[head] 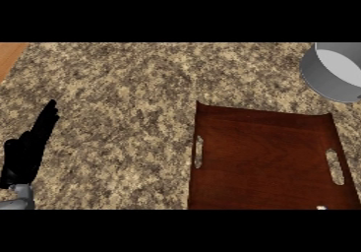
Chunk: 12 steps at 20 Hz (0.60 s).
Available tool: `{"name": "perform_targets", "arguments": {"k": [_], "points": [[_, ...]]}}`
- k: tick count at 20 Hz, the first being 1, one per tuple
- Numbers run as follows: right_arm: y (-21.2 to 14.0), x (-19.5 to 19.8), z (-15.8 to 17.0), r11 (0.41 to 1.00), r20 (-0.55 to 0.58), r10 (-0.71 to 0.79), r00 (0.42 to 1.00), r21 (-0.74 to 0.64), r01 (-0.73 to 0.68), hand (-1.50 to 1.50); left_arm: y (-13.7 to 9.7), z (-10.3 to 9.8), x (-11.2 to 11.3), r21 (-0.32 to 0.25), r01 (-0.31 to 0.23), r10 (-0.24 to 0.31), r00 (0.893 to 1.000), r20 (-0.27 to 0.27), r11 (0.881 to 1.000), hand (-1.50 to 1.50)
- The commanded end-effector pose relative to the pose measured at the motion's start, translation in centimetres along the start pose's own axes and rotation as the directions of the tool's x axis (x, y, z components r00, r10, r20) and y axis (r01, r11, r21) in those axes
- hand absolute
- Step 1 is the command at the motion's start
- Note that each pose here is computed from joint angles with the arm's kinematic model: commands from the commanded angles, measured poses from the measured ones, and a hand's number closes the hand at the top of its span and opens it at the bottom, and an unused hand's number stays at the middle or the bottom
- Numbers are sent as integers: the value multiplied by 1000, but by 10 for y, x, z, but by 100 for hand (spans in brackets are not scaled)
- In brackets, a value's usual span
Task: Pick the tomato from the tray and place it in the pot
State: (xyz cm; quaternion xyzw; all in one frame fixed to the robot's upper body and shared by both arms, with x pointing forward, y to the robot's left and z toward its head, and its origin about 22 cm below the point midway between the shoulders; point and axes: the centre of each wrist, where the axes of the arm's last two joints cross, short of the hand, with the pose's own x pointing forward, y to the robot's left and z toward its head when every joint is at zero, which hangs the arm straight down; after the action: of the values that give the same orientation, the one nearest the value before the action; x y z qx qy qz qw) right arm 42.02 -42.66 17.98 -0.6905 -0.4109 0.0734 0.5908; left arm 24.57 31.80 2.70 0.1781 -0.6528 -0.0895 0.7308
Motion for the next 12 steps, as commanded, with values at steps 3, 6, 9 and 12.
{"name": "perform_targets", "arguments": {"k": [3,6,9,12], "points": [[2,-15,-4,987,-95,-124,988,92,133,-150,-6,-3,0,-15,-10,10,1000,3,1000,0],[4,-18,-3,976,-97,-198,975,71,205,-150,-7,-2,0,-32,-14,13,1000,-3,999,0],[18,-26,4,972,-61,-215,975,77,220,-150,-5,-6,7,-2,-10,10,1000,8,1000,0],[0,-27,-7,961,-25,-276,961,21,277,-150,-6,-13,8,3,-13,13,1000,7,1000,0]]}}
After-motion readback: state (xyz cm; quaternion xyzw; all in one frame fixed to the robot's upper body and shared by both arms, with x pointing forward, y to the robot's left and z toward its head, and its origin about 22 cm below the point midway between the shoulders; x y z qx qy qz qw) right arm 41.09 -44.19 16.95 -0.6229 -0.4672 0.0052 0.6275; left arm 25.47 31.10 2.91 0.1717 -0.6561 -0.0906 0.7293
